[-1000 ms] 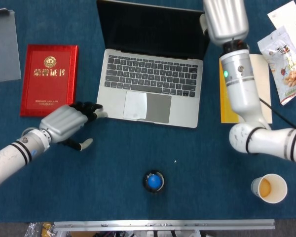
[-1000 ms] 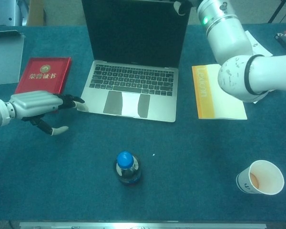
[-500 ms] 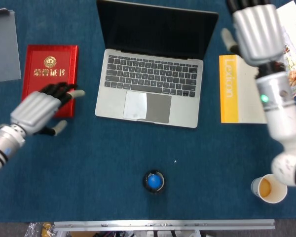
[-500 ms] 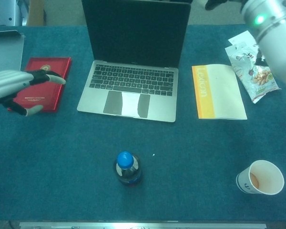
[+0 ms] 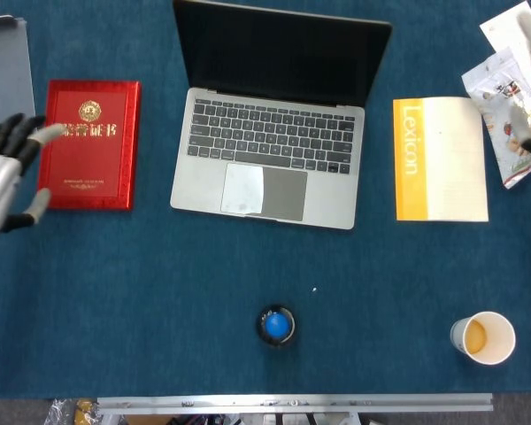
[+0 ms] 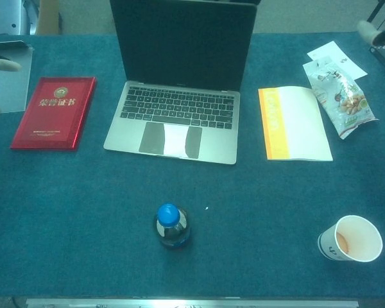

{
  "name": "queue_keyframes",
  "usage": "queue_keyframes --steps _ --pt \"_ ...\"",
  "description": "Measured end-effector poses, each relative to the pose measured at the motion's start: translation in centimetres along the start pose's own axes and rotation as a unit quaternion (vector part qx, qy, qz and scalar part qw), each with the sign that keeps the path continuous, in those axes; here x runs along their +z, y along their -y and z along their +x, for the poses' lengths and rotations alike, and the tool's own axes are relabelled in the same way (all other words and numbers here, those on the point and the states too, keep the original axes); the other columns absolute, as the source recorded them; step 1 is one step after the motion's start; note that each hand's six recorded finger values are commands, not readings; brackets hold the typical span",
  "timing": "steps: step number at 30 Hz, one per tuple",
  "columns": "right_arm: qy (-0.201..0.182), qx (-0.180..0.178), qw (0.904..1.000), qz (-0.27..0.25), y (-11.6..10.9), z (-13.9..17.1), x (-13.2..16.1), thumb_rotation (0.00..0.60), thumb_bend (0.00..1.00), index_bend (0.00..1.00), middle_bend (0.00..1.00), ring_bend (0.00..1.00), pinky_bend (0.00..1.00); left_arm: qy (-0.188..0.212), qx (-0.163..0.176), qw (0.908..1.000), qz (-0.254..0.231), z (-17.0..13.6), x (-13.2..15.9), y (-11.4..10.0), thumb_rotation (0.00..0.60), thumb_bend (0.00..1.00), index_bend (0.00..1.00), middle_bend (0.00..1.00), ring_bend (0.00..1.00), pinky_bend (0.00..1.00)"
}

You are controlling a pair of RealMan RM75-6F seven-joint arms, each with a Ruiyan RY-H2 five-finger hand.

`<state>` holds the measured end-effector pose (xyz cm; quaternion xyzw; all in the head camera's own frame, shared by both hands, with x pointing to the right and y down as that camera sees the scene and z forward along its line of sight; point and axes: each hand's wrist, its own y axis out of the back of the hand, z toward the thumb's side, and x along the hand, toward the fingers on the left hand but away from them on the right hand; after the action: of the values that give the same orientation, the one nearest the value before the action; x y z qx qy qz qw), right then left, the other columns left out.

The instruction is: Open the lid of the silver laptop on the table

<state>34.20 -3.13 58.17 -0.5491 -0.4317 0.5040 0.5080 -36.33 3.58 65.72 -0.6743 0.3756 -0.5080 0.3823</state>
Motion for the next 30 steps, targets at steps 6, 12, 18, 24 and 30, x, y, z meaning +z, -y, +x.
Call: queue_keyframes --steps 6,12,18,24,30 --pt "0.035 0.009 0.999 -0.025 1.2 3.1 -3.1 0.6 0.3 0.0 0.07 0.0 0.02 -0.041 0.034 0.9985 -0.015 -2.4 -1.9 -1.2 0.6 0.42 0.13 0.08 0.01 0.05" --pt "0.063 0.007 0.9972 -0.039 2.2 5.4 -5.3 0.6 0.3 0.0 0.07 0.0 0.02 -0.067 0.06 0.9957 -0.024 -4.9 -3.2 -1.8 0.6 0.42 0.13 0.08 0.01 0.05" --pt "0.08 0.007 0.9956 -0.049 3.0 6.6 -6.4 0.6 0.3 0.0 0.07 0.0 0.02 -0.092 0.078 0.9921 -0.036 -7.3 -4.0 -2.0 0.6 0.42 0.14 0.09 0.0 0.05" --pt "0.091 0.002 0.9942 -0.057 3.2 7.2 -7.3 0.6 0.3 0.0 0.07 0.0 0.02 -0.107 0.089 0.9893 -0.043 -9.5 -4.3 -1.9 0.6 0.42 0.14 0.09 0.0 0.05" --pt "0.102 0.002 0.9925 -0.068 3.4 7.5 -8.0 0.6 0.3 0.0 0.07 0.0 0.02 -0.112 0.084 0.989 -0.047 -10.7 -4.2 -1.4 0.6 0.42 0.14 0.09 0.0 0.05"
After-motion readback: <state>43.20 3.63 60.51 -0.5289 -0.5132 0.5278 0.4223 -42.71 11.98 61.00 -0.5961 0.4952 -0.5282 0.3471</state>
